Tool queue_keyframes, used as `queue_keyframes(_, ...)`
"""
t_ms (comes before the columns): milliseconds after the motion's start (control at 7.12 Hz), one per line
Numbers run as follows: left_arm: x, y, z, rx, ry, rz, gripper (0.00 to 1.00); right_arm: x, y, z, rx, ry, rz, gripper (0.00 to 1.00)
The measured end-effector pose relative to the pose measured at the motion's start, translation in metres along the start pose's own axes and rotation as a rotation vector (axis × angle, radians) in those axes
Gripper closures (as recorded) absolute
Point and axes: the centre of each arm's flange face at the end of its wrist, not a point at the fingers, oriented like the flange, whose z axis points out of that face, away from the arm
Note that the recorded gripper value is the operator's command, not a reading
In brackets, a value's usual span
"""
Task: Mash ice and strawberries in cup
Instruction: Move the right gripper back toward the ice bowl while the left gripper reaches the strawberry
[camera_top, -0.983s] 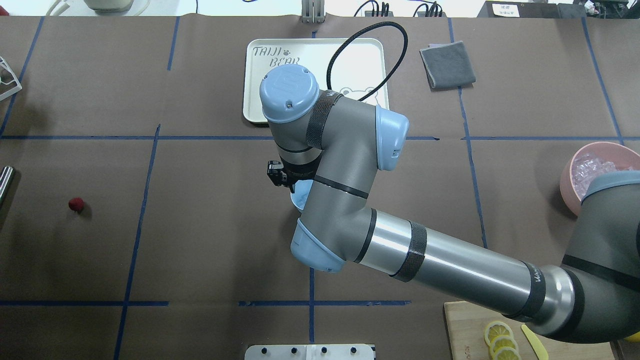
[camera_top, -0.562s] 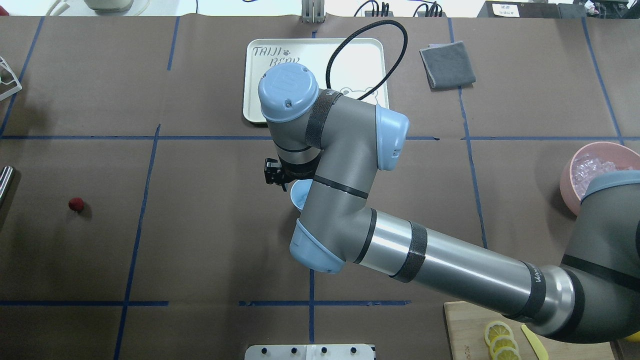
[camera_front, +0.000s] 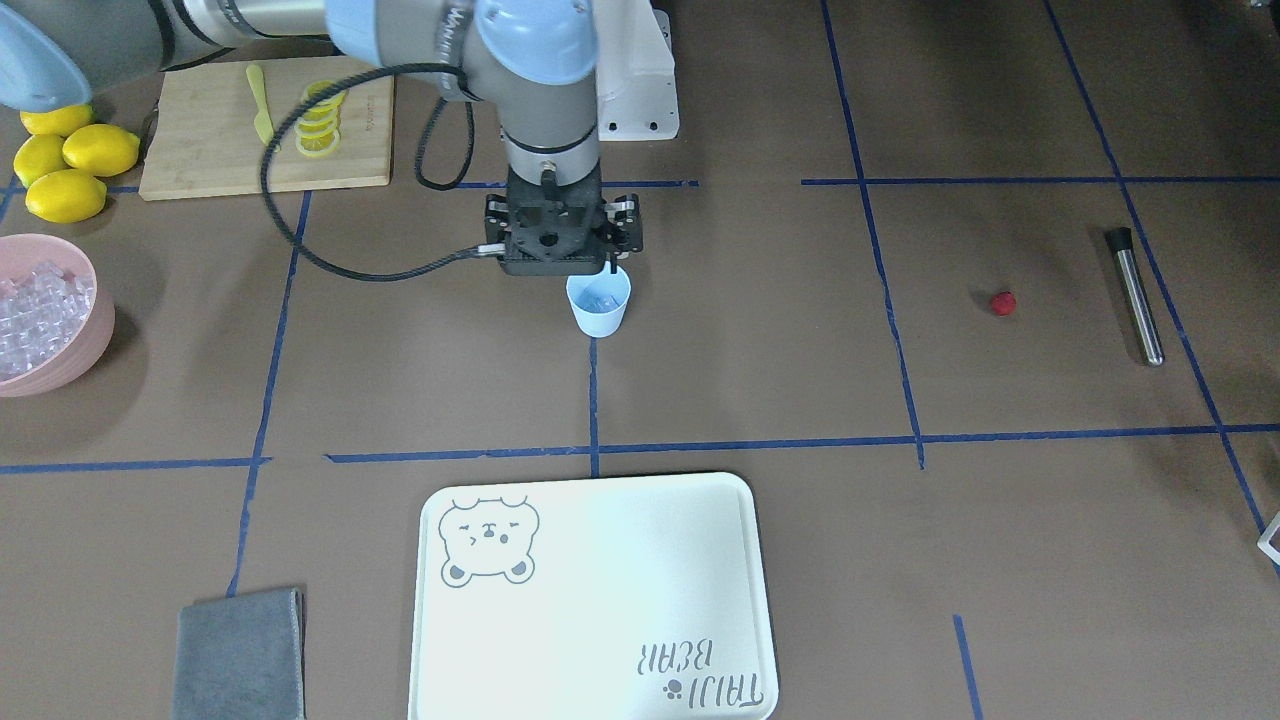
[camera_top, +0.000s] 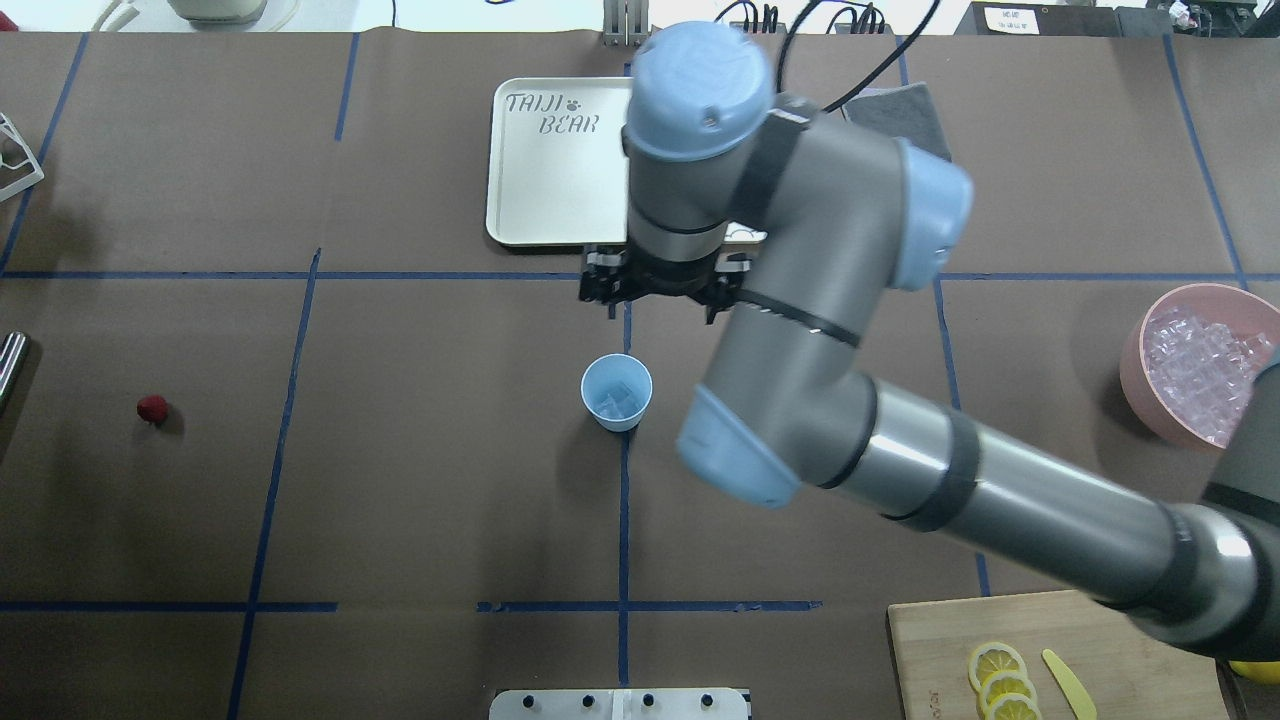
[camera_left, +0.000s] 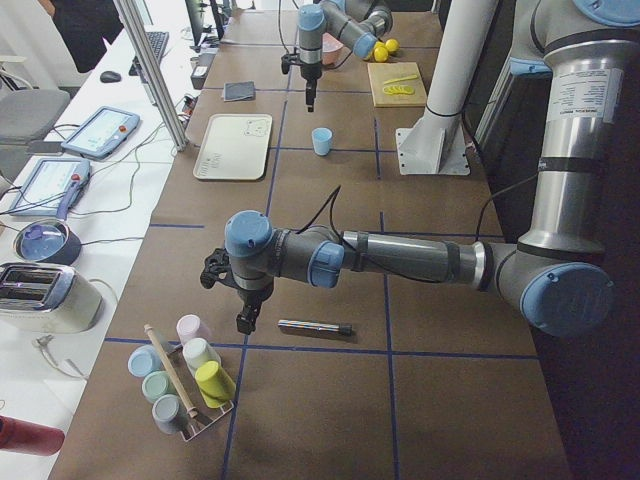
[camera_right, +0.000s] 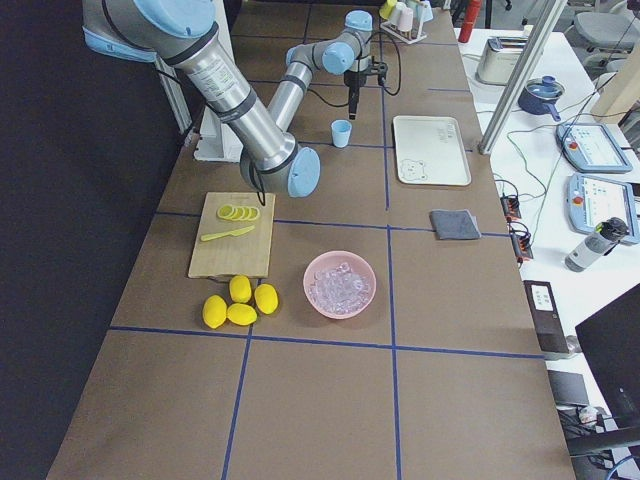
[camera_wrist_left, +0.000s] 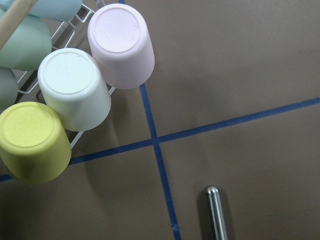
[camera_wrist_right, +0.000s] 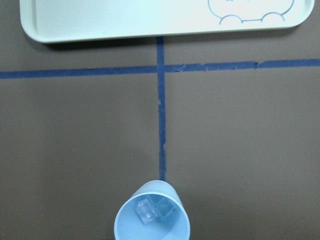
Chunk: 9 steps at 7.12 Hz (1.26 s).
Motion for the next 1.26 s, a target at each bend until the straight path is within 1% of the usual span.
queue_keyframes(140, 0.027, 0.004, 0.005, 0.012, 0.013, -0.046, 0.0, 0.057, -0.016, -0.024, 0.024, -0.015, -0.02, 0.01)
queue_keyframes(281, 0.058, 0.008, 0.016, 0.017, 0.031, -0.092, 0.01, 0.12, -0.035, -0.044, 0.043, -0.015, -0.054, 0.01)
queue_keyframes(421, 0.088, 0.011, 0.029, 0.021, 0.052, -0.132, 0.01, 0.186, -0.054, -0.056, 0.053, 0.005, -0.101, 0.01)
queue_keyframes(562, 0.12, 0.016, 0.042, 0.029, 0.063, -0.171, 0.01, 0.248, -0.068, -0.061, 0.049, 0.032, -0.144, 0.01)
queue_keyframes(702, 0.156, 0.024, 0.055, 0.03, 0.061, -0.209, 0.01, 0.306, -0.078, -0.06, 0.048, 0.047, -0.175, 0.01)
queue_keyframes(843, 0.193, 0.033, 0.071, 0.029, 0.051, -0.245, 0.01, 0.358, -0.088, -0.054, 0.057, 0.033, -0.194, 0.01)
queue_keyframes(983, 0.227, 0.044, 0.092, 0.035, 0.03, -0.266, 0.01, 0.408, -0.095, -0.048, 0.071, 0.005, -0.211, 0.01)
queue_keyframes(1124, 0.246, 0.057, 0.111, 0.041, 0.009, -0.269, 0.01, 0.447, -0.098, -0.048, 0.083, -0.007, -0.229, 0.01)
queue_keyframes(1264, 0.251, 0.068, 0.126, 0.046, 0.004, -0.266, 0.01, 0.476, -0.097, -0.05, 0.09, -0.003, -0.245, 0.01)
